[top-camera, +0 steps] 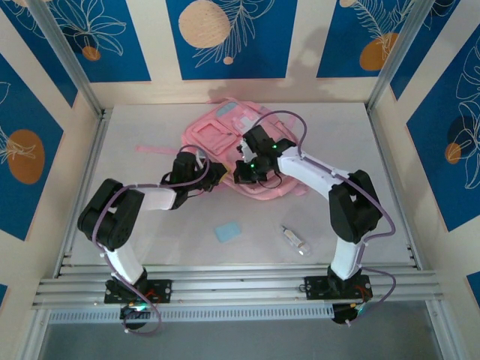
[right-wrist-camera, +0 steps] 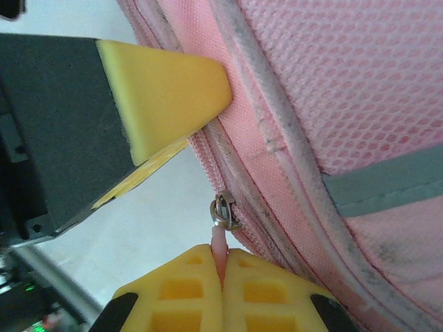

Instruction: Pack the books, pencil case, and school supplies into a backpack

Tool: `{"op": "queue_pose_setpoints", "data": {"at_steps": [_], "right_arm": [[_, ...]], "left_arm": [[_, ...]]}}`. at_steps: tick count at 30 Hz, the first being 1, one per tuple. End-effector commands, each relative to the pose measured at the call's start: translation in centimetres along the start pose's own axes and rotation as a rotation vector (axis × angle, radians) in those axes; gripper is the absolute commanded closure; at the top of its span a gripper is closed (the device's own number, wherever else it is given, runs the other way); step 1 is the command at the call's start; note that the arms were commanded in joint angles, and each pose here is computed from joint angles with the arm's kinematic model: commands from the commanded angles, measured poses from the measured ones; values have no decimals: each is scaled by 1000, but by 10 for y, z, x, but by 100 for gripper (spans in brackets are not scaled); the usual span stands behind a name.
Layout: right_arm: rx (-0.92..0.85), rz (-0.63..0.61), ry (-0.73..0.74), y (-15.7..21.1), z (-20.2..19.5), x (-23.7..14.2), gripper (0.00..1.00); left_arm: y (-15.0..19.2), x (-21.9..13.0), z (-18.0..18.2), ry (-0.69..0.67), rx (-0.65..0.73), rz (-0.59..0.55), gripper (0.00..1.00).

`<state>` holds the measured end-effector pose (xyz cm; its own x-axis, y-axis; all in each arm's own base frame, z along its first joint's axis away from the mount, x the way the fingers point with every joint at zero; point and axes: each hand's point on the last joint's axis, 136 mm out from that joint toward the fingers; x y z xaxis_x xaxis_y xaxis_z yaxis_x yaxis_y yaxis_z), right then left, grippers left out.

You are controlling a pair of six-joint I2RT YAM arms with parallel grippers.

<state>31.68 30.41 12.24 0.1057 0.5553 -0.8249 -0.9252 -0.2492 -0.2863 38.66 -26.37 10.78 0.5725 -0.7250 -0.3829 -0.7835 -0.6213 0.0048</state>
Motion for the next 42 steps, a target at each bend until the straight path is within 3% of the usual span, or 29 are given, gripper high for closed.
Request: {"op": "queue_pose_setpoints", "data": {"at_steps": [1, 3, 7, 16, 20, 27, 29, 34, 36, 39, 42], "right_arm": [[184, 264, -268, 67, 47, -31, 100], [229, 297, -343, 70, 54, -32, 100], [297, 341, -326, 84, 37, -35, 100], [415, 274, -275, 95, -9, -57, 100], [363, 293, -104, 106, -42, -64, 100], [207, 289, 320, 110, -111, -95, 100], [170, 265, 325, 100, -109, -93, 100], [21, 205, 150, 60, -55, -63, 100], [-14, 188, 128, 41, -38, -50, 100], [-41, 158, 116, 15, -20, -33, 100], [-54, 127, 73, -8, -2, -17, 100]], "left_arm": [[-65, -13, 1, -42, 52, -266, 100], [-68, -13, 5, -67, 70, -280, 100], [-75, -14, 13, -106, 99, -299, 100], [-90, -14, 21, -150, 127, -313, 100], [-99, -17, 19, -158, 138, -326, 100], [-121, -24, 8, -185, 194, -349, 100], [-128, -23, 1, -191, 217, -355, 100], [-139, -15, -19, -201, 271, -320, 100], [-135, -18, -27, -188, 278, -303, 76], [-122, -31, -30, -181, 277, -279, 52], [-104, -49, -23, -167, 236, -273, 37]]}}
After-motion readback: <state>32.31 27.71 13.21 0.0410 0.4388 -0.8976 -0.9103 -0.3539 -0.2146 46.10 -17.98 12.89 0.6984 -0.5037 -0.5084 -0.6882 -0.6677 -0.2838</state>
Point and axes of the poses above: each hand's point on the last joint's axis, 136 mm out from that joint toward the fingers, its own x axis out along the fingers, its own z axis along the line the jaws close on, y = z × x, and after that the axes turned 8 degrees about -x, right-handed
